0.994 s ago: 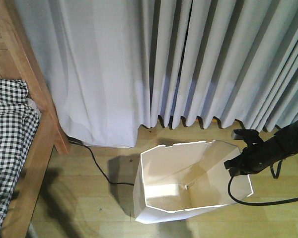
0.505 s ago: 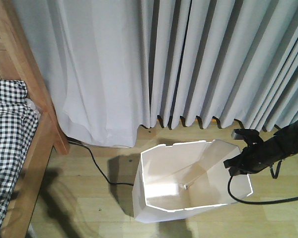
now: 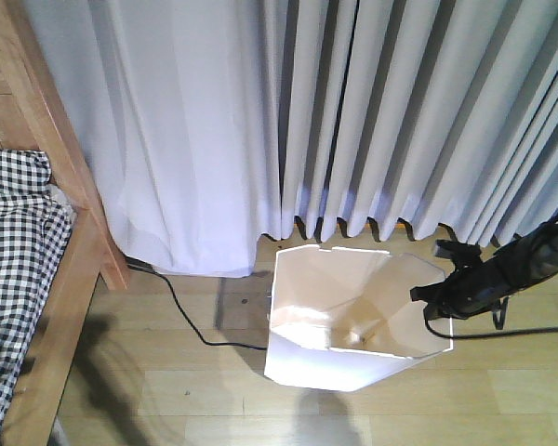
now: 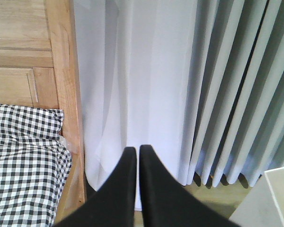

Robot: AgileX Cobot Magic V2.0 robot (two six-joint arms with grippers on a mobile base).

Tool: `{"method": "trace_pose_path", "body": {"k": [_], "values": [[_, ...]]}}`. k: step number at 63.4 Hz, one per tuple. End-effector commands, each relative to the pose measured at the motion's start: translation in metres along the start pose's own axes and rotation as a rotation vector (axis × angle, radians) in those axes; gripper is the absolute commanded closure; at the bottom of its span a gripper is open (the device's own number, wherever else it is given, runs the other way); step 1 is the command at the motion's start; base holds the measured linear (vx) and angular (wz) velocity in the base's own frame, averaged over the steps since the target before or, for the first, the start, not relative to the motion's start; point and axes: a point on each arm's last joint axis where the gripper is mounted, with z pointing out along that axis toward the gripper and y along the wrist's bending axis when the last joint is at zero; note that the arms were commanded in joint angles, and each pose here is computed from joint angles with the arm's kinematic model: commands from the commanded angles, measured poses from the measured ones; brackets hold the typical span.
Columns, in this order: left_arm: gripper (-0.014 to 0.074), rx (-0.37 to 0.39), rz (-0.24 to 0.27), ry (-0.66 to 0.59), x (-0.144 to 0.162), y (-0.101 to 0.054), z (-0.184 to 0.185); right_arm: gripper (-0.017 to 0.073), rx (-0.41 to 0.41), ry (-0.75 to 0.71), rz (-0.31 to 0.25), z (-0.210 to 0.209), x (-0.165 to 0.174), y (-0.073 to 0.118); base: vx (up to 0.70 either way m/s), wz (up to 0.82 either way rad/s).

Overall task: Move trash bin to bedside with robot
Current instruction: 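Lower the held bin onto the floor beside the bed with the right gripper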

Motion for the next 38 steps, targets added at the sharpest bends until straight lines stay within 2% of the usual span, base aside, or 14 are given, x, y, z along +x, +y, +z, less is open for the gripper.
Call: {"method": "trace_pose_path", "body": {"k": [1, 14, 38], "values": [[0.0599, 0.01, -0.009, -0.064, -0.001, 0.0, 0.001, 0.0547, -0.13, -0.002, 0.005, -0.012, -0.024, 0.01, 0.0, 0.0], [0.0599, 0.01, -0.009, -0.064, -0.001, 0.0, 0.001, 0.0541, -0.161, 0.048, -0.027, 0.016, -0.038, -0.001, 0.0, 0.0], [0.0599, 0.01, -0.009, -0.064, -0.001, 0.0, 0.001, 0.0529, -0.154, 0.055, -0.031, 0.045, -0.059, -0.014, 0.0, 0.0]]}}
